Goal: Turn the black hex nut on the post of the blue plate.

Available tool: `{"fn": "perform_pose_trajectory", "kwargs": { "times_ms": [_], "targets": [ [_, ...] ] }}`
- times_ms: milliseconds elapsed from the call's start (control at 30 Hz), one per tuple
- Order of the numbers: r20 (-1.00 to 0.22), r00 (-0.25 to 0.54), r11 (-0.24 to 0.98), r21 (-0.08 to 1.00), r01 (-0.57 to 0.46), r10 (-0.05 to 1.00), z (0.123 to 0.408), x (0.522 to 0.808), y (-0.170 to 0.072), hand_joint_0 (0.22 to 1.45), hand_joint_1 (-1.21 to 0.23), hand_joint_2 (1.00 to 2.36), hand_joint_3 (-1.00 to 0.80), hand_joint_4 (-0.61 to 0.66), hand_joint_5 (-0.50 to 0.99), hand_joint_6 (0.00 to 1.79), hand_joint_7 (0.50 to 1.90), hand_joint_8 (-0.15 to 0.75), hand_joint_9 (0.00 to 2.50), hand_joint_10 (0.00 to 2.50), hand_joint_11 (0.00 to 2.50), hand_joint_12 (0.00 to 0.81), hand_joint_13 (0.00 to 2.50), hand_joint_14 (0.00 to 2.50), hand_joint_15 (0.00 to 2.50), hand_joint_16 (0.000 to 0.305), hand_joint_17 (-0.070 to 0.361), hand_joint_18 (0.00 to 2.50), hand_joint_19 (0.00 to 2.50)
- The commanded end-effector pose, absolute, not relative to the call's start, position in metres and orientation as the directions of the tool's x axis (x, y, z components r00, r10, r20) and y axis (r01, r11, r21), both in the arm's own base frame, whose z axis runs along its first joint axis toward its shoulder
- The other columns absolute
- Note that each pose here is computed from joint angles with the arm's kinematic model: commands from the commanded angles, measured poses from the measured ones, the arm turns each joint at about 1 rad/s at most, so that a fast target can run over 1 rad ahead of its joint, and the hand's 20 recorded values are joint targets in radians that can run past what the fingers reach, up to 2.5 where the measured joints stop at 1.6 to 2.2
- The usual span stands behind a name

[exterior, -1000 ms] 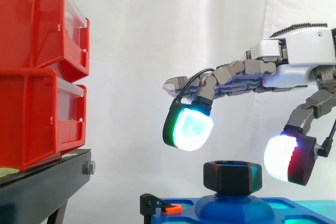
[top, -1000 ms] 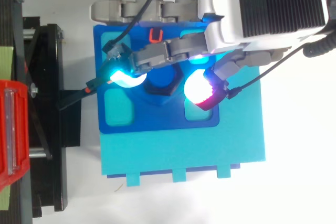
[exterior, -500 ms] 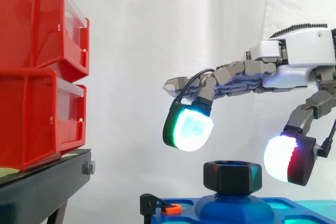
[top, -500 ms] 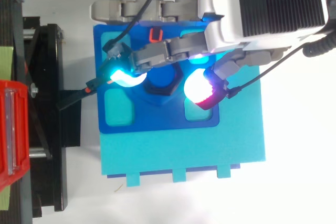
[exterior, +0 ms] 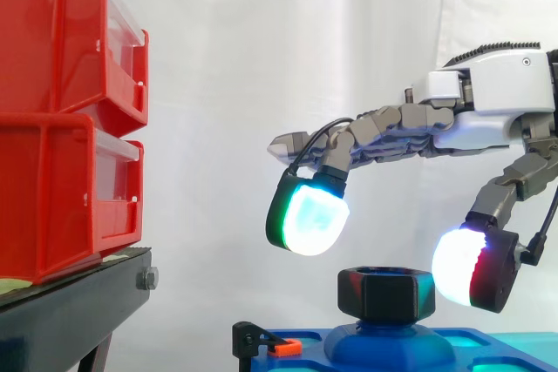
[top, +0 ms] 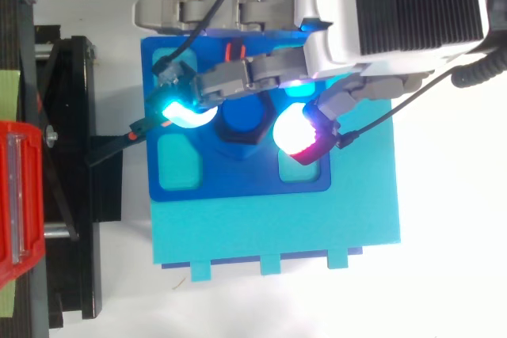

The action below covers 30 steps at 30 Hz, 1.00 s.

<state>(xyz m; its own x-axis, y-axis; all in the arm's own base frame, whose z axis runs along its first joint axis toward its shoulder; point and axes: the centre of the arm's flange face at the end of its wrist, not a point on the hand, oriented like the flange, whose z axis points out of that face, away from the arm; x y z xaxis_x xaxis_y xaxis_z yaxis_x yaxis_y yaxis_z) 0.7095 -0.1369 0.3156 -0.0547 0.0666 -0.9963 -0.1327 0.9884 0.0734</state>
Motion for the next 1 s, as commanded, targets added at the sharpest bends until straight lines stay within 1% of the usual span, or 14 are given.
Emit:
{"fn": "perform_pose_trajectory", "kwargs": {
  "times_ms": [0, 967],
  "targets": [
    [-0.996, -0.054, 0.99, 0.073, -0.119, 0.067, 0.3139, 0.7106, -0.1381, 0.42, -0.8, 1.0, -0.5, -0.07, -0.3, 0.5, 0.71, 0.096, 0.0, 0.0, 0.0, 0.302, 0.0, 0.0, 0.01, 0.044, 0.1, 0.0, 0.12],
    [-0.995, -0.076, 0.991, 0.076, -0.11, 0.068, 0.3121, 0.7056, -0.1471, 0.43, -0.77, 1.0, -0.5, -0.05, -0.3, 0.5, 0.72, 0.102, 0.0, 0.0, 0.0, 0.303, 0.0, 0.0, 0.01, 0.044, 0.098, 0.0, 0.14]
  ]
}}
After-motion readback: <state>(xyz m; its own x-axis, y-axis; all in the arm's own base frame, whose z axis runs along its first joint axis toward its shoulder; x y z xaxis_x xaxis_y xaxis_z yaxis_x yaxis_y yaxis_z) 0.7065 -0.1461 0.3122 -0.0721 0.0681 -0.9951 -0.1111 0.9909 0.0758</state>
